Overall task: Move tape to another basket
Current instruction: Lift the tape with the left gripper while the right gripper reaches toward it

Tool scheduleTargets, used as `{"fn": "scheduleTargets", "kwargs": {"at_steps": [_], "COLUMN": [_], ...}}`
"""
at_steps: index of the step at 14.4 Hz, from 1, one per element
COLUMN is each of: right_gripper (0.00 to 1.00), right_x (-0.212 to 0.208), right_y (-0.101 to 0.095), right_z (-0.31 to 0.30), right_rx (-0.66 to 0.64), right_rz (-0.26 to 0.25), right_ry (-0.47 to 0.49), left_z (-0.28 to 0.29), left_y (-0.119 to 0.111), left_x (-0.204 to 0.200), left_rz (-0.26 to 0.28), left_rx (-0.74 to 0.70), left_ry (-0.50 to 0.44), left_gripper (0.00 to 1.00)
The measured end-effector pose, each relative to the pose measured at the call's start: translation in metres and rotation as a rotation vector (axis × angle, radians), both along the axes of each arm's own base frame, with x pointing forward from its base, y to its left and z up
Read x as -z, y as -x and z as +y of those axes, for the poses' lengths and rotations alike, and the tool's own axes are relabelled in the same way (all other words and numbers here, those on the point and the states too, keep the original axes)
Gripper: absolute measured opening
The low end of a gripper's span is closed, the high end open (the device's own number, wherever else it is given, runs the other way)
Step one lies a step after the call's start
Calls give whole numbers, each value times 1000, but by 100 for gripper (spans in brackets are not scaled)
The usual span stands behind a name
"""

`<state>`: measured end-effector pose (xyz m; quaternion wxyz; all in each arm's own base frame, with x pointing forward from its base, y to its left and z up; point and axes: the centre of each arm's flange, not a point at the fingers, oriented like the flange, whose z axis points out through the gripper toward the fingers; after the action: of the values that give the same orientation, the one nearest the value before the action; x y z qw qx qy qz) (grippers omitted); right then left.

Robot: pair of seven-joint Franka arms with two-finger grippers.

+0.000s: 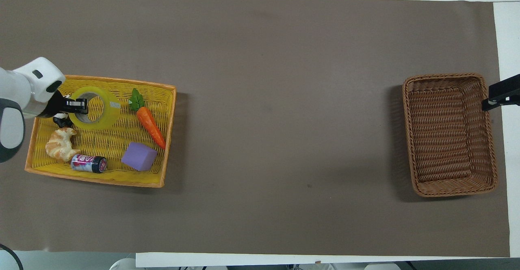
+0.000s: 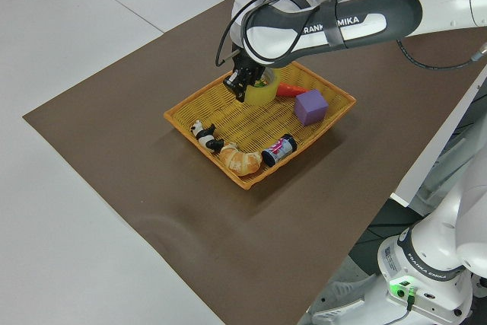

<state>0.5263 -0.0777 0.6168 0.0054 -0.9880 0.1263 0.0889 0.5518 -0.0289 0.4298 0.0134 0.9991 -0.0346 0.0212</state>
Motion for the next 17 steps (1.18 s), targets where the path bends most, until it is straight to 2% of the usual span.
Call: {"fn": "scheduleTargets", "kwargs": {"at_steps": [2, 4, 7, 9, 12, 14, 15, 17], "right_gripper": [100, 100, 100, 100, 100, 100, 100, 100], "right_x": [0, 0, 0, 0, 0, -1, -2, -3], "right_y": [0, 0, 0, 0, 0, 1, 1, 1], "right_z": [0, 0, 0, 0, -2, 1, 5, 8], "right_rx": [0, 0, 0, 0, 3, -37, -77, -132], "right_rz": [0, 0, 0, 0, 0, -5, -13, -51], "right_ry": [0, 0, 0, 0, 0, -20, -73, -236], "left_z": [-36, -100, -190, -252, -330, -345, -346, -345], "left_y": [-11, -12, 0, 16, 45, 47, 46, 44], "left_x": [-19, -26, -36, -53, -82, -91, -90, -85], "left_rz": [-22, -44, -48, -86, -100, -117, -119, -99], "left_rx": [-34, -40, -40, -64, -49, -19, -14, -11], "left_ry": [108, 212, 363, 448, 506, 505, 498, 482], "left_gripper": [22, 22, 22, 22, 22, 22, 22, 22]}}
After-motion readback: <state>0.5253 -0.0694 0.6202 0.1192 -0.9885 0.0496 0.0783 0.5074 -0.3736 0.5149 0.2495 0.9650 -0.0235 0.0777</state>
